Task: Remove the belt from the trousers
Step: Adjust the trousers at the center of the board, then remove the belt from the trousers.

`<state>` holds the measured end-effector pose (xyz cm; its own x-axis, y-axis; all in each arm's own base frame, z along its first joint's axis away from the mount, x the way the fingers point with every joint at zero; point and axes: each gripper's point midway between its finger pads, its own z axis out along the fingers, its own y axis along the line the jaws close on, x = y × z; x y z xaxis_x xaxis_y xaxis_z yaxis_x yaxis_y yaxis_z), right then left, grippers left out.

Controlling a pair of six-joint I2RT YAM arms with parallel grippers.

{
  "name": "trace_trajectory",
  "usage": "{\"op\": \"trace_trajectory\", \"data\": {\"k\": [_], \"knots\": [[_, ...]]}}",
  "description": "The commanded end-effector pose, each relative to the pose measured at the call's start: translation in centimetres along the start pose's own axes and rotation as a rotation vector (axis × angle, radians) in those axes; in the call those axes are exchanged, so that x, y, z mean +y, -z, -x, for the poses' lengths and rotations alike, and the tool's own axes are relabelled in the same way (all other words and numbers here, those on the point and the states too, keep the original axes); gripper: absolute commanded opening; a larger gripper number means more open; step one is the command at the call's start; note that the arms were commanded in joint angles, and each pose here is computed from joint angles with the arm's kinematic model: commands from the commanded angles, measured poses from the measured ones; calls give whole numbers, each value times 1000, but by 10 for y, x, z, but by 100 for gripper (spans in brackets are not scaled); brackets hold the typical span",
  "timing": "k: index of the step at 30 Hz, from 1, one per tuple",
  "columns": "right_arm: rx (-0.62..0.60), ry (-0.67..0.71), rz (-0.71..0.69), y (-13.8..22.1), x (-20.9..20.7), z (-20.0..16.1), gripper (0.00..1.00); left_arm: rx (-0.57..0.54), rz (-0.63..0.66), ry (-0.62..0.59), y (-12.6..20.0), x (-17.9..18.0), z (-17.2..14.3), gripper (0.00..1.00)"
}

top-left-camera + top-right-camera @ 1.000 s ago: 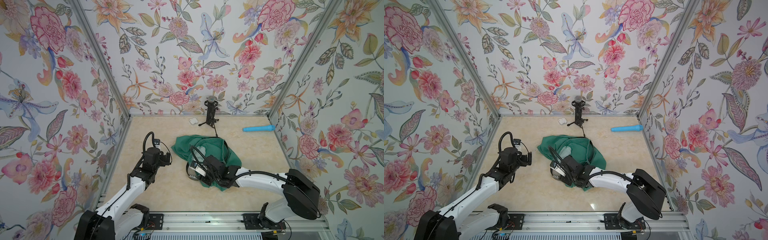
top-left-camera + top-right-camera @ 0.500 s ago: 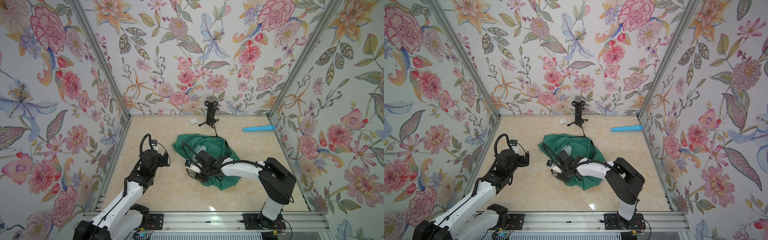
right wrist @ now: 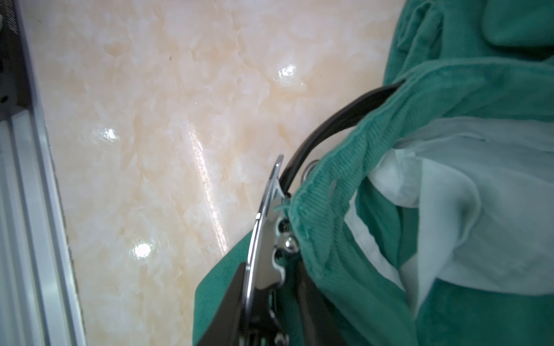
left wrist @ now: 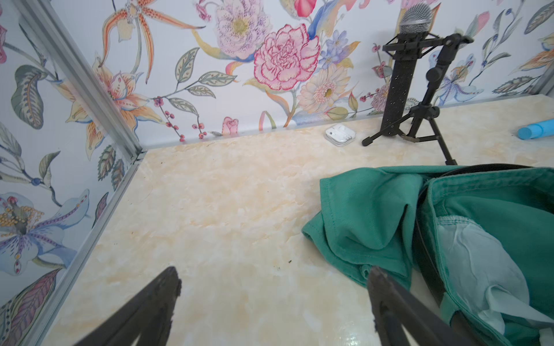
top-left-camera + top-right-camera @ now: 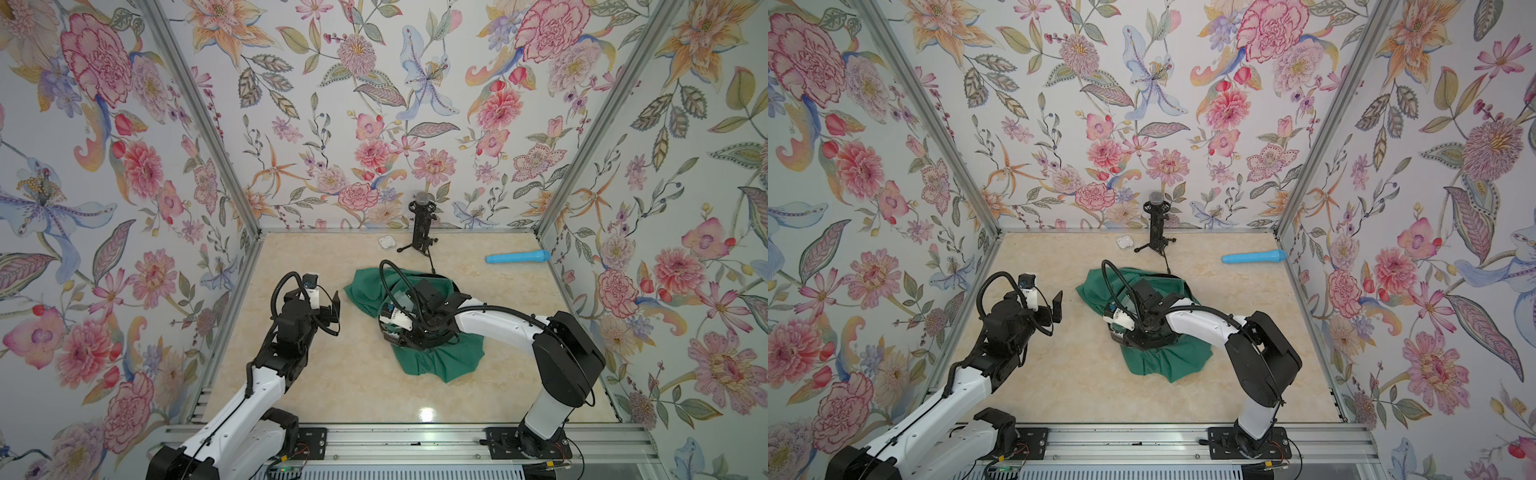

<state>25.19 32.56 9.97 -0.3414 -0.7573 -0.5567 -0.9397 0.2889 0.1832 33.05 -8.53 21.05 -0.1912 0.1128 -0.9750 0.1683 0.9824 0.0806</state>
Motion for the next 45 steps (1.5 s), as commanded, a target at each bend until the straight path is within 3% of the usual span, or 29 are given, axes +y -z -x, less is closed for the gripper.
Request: {"op": "trace_trajectory", "data": {"k": [1,6,11,18,26,30,34,37,40,45], "knots": [[-209,-18,181,70,23,55,0,-325,-63,-85,19,-23,60,99],[-372,-21,290,134,36,88,0,-483,-173,-282,24,-70,82,99],[-469,-41,354,173,37,102,0,-621,-277,-274,30,-95,87,98],[-525,-63,446,194,38,114,0,-687,-402,-316,20,-127,97,97],[-522,-85,489,191,36,116,0,-705,-545,-310,-1,-162,119,94],[-520,-83,497,190,37,120,0,-671,-603,-318,-25,-180,123,83],[-531,-55,477,194,36,127,0,-667,-649,-266,-39,-190,129,52],[-521,-65,334,195,17,126,19,-655,-697,-212,-36,-192,151,29],[-524,-60,139,205,-6,123,40,-579,-686,-249,-38,-190,173,1],[-668,-105,-173,241,-40,122,78,-384,-495,-334,-64,-163,187,0]]}}
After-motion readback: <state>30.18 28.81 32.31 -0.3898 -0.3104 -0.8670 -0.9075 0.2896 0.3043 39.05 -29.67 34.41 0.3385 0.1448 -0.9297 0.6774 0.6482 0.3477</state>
